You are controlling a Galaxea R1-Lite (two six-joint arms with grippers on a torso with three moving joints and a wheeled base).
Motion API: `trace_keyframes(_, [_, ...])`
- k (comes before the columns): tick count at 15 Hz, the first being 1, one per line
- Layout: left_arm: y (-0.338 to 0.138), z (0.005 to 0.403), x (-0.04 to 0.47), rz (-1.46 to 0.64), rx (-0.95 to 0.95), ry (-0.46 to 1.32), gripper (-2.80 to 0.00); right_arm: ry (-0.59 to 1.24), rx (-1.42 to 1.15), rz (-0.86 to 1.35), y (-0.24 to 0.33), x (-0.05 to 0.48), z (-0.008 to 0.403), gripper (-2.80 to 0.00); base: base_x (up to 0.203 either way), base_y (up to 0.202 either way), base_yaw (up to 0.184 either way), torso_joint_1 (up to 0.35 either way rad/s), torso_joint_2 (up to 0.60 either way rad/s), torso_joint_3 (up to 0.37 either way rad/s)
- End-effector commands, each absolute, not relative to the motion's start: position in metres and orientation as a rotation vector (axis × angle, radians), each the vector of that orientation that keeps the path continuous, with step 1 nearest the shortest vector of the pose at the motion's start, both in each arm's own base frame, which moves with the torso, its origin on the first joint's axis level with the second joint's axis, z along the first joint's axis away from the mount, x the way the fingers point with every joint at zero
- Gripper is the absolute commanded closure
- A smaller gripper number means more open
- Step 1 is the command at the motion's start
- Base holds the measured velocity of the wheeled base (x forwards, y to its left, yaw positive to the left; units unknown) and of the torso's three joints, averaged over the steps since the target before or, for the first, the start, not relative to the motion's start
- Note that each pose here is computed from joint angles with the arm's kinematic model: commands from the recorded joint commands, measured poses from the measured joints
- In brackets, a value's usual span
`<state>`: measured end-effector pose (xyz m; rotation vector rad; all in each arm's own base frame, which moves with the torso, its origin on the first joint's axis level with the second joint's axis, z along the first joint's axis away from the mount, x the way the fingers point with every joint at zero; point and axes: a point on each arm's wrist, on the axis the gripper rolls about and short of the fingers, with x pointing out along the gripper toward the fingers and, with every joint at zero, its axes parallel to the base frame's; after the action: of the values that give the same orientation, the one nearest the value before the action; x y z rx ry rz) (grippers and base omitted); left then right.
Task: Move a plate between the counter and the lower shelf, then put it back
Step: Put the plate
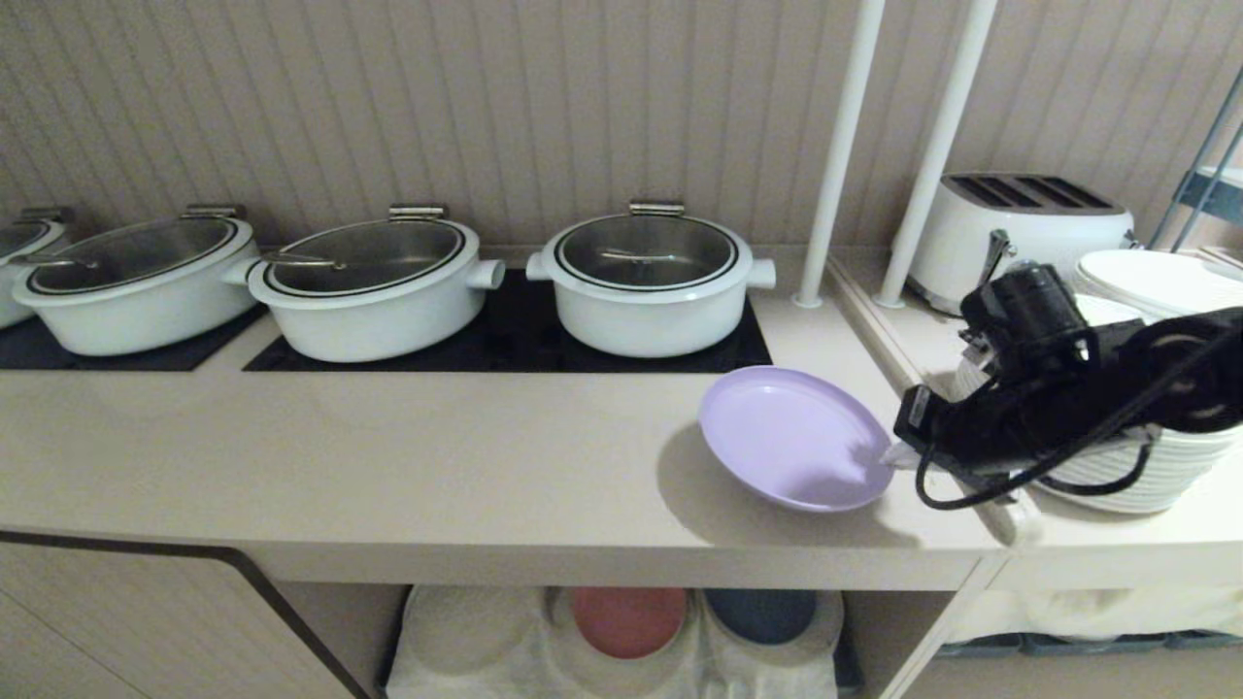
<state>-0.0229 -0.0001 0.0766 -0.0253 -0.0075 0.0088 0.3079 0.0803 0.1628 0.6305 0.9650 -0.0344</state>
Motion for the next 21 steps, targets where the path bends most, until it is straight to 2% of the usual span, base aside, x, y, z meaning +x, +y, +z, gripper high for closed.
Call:
trace_keyframes(1, [0.0, 0.077, -0.023, 0.009, -0.026, -0.008, 0.0, 1.0, 0.633, -0.065, 0.083, 0.338, 0.14, 0.0, 0.0, 0.0, 0.0, 0.0, 0.0, 0.0])
trace_keyframes(10, [0.0, 0.077, -0.023, 0.009, -0.026, -0.006, 0.0, 0.942, 0.649, -0.066, 0.064, 0.402, 0.127, 0.0, 0.0, 0.0, 0.0, 0.0, 0.0, 0.0])
trace_keyframes(16, [0.0, 0.077, -0.023, 0.009, -0.026, -0.006, 0.0, 0.954, 0.653, -0.063, 0.062, 0.399, 0.131, 0.0, 0.0, 0.0, 0.0, 0.0, 0.0, 0.0])
trace_keyframes(21, [0.0, 0.077, -0.023, 0.009, -0.026, -0.006, 0.0, 0.965, 0.651, 0.026, 0.053, 0.392, 0.146, 0.0, 0.0, 0.0, 0.0, 0.0, 0.0, 0.0])
